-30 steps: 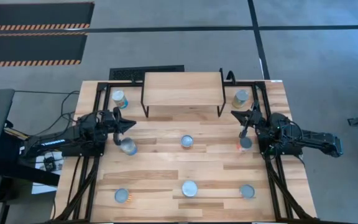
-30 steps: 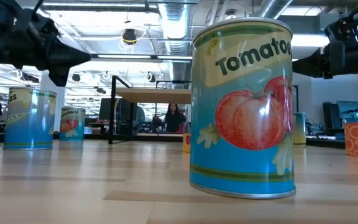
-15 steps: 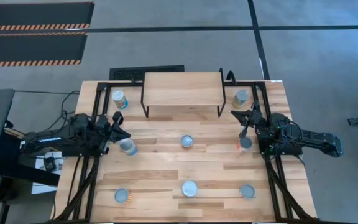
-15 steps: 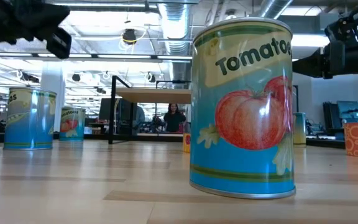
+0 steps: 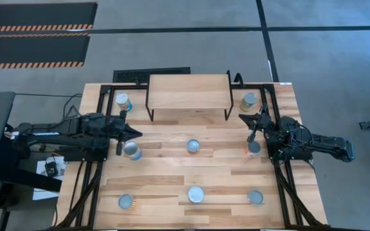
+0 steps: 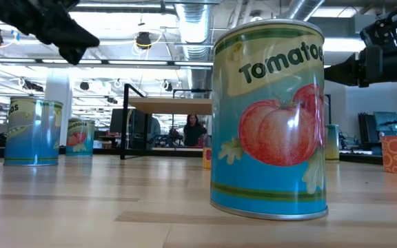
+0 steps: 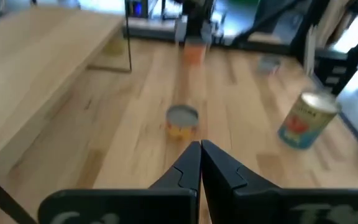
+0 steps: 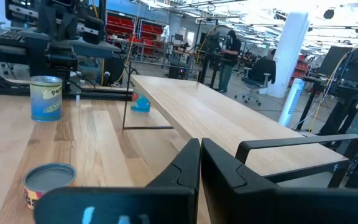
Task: Pick and place cans onto a shelf
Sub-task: Put the canned peas on the shelf
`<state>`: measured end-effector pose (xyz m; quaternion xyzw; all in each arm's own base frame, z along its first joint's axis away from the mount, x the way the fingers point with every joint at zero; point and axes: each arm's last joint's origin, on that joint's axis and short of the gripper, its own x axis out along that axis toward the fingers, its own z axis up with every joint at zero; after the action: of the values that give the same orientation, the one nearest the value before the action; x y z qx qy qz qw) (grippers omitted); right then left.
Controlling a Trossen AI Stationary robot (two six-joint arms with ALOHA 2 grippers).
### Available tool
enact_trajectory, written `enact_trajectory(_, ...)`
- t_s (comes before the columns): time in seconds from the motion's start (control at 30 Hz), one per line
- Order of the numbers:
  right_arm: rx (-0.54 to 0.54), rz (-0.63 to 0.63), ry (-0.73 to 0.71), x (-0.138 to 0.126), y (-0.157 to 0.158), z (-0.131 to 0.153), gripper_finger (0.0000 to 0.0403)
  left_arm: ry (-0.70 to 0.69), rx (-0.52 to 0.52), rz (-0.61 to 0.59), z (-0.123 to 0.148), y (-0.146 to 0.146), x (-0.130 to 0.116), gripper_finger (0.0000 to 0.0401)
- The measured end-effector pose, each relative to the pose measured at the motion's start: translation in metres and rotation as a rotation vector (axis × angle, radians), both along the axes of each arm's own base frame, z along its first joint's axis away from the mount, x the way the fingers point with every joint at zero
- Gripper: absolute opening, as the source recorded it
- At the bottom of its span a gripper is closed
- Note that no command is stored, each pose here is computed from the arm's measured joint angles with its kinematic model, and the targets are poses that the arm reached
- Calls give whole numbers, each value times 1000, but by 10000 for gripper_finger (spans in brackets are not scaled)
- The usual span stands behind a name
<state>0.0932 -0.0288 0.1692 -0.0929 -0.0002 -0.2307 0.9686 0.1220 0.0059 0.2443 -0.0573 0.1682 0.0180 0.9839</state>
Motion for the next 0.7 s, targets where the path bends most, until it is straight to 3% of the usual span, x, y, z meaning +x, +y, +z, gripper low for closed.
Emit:
enact_trajectory(0.43,0,0,0,0,0,0,38,445,-66,102,24,0,28,0)
enact_trajectory(0.7,0,0,0,0,0,0,38,668,-4,151,33,-22,42,0)
